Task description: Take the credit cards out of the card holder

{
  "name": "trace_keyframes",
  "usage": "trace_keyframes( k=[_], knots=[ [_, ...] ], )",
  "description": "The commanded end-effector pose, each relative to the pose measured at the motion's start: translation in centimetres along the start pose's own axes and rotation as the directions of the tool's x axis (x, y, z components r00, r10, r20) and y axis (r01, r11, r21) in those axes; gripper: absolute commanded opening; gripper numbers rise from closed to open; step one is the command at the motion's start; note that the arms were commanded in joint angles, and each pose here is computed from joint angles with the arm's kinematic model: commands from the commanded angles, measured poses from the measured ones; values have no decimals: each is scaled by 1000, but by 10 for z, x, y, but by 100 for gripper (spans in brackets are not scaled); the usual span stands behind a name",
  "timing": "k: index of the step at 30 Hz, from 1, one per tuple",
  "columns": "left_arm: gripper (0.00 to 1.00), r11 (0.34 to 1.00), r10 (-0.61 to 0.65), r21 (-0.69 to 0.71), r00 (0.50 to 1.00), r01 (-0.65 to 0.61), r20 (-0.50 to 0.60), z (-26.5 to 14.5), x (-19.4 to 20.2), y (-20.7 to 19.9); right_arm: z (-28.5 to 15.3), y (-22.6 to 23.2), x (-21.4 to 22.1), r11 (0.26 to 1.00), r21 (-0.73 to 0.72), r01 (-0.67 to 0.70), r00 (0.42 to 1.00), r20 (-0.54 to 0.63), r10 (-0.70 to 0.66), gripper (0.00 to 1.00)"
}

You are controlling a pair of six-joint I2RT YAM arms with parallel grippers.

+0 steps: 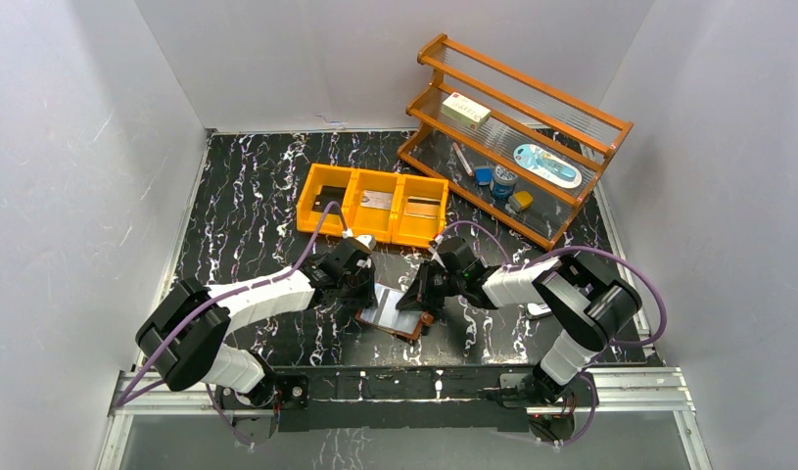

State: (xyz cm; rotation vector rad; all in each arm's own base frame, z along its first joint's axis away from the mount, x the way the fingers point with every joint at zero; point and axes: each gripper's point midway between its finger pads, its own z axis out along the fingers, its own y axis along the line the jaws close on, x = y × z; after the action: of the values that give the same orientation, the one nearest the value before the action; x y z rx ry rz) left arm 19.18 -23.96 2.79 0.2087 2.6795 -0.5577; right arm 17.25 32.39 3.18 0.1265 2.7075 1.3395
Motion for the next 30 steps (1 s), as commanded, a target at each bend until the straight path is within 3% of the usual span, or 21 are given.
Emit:
trace_keyframes(
  k=[1,15,24,30],
  knots=[
    [9,989,2,-144,996,-15,-90,5,31,37,-11,8,1,998,-49,26,1000,-16,-27,0],
    [9,986,2,-166,997,-15,-81,1,27,39,-25,-9,9,997,-33,73,991,-113,-77,0],
    [35,1000,23,-6,996,-23,83,-38,-14,-1,-7,0,7,980,-58,190,959,-202,-198,0],
    [44,997,48,62,996,-53,76,-41,-12,-13,10,5,8,966,-58,252,932,-255,-258,0]
  ],
)
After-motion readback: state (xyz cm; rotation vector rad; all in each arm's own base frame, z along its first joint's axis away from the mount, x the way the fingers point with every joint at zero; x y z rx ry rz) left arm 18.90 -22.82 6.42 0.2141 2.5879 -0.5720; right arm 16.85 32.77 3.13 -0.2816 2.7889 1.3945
